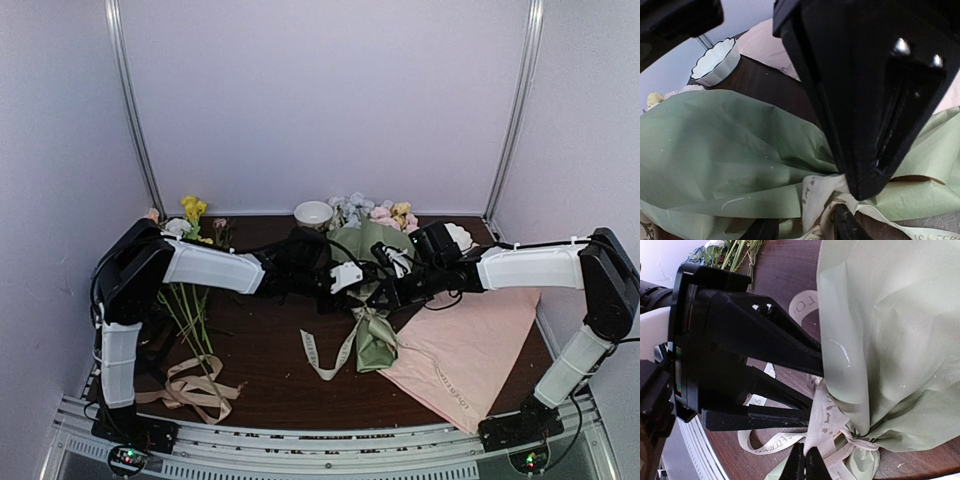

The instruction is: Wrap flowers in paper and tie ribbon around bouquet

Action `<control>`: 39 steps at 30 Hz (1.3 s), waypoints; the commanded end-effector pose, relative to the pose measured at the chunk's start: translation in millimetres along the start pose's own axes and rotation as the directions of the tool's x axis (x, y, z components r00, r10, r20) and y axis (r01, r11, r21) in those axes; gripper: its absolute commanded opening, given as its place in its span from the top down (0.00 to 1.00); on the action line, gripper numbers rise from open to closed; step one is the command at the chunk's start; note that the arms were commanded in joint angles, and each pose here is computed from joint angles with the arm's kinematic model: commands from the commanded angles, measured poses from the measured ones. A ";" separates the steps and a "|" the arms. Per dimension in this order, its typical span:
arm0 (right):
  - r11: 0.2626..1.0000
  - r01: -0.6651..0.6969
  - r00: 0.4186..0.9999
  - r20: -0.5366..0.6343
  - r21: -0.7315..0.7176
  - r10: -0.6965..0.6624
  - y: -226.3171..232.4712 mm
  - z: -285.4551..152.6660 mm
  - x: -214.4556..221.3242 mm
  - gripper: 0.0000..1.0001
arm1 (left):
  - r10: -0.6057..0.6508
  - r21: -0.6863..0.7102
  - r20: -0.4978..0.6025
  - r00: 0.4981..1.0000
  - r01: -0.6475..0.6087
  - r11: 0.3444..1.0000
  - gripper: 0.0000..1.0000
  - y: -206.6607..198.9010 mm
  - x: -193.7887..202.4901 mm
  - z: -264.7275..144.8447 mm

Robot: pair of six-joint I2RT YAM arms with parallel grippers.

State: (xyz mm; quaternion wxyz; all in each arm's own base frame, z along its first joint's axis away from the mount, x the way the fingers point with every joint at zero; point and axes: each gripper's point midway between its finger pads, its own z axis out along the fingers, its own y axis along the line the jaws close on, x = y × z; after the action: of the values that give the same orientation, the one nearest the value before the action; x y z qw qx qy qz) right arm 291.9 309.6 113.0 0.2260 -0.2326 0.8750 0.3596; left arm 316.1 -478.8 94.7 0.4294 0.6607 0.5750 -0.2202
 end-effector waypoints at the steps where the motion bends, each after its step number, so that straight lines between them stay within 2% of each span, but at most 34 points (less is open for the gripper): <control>1: 0.999 0.012 0.999 0.045 -0.036 -0.011 11.2 -10.1 -10.1 1.00 | -0.019 -0.016 0.076 0.997 0.020 1.000 0.70 11.5 -17.1 2.5; 5: 0.999 0.012 0.998 0.055 -0.029 -0.011 11.7 -12.8 -12.6 1.00 | -0.032 -0.013 0.073 0.997 0.033 0.999 0.97 10.0 -15.9 2.8; 6: 1.000 0.013 0.998 0.057 -0.025 -0.011 11.3 -13.7 -12.7 1.00 | -0.035 -0.023 0.069 0.997 0.037 0.999 1.00 11.5 -15.4 2.1; 11: 1.000 0.007 0.999 0.045 -0.005 -0.007 8.1 -15.1 -8.7 1.00 | -0.046 -0.065 0.086 0.995 0.051 0.997 1.00 15.1 -15.6 -2.1; 12: 1.000 0.016 1.000 0.010 -0.010 -0.016 9.1 -16.3 -0.6 0.96 | -0.045 -0.123 0.083 0.995 0.055 0.991 1.00 20.6 -15.3 -5.1; 15: 0.998 0.042 0.999 0.011 0.041 -0.043 0.2 -31.2 -1.3 0.70 | -0.020 -0.128 0.085 0.996 0.031 0.991 1.00 14.1 -16.0 -7.2; 18: 0.997 0.027 0.996 0.079 0.069 -0.033 -16.0 -52.6 -20.5 0.63 | 0.004 -0.141 0.074 0.997 0.006 0.990 1.00 9.4 -14.2 -6.2; 21: 0.998 0.002 0.992 0.126 0.057 -0.009 -27.6 -55.3 -37.6 0.66 | 0.002 -0.148 0.083 0.997 0.010 0.989 1.00 9.4 -14.7 -6.4; 25: 0.998 -0.019 0.999 0.044 0.059 0.017 -44.2 -25.5 -35.4 0.81 | -0.006 -0.171 0.100 0.995 0.023 0.985 1.00 12.3 -17.7 -9.6; 27: 0.998 -0.019 1.000 0.003 0.057 0.019 -49.8 -13.6 -32.1 0.86 | -0.009 -0.176 0.108 0.994 0.028 0.984 1.00 11.9 -17.5 -11.6; 33: 1.000 -0.007 0.997 -0.074 0.009 0.008 -50.6 9.1 -17.4 0.90 | -0.019 -0.170 0.117 0.993 0.039 0.985 1.00 8.5 -15.5 -12.3; 39: 0.996 0.012 0.994 -0.111 -0.086 -0.022 -36.4 24.8 -5.2 0.88 | -0.022 -0.170 0.126 0.992 0.044 0.984 1.00 8.6 -17.0 -12.6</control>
State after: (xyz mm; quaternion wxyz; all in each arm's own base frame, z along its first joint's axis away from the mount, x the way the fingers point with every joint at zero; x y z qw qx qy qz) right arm 330.2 287.4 72.2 0.1725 -0.2352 0.8911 0.3476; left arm 316.2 -472.4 83.6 0.4765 0.6129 0.5953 -0.2072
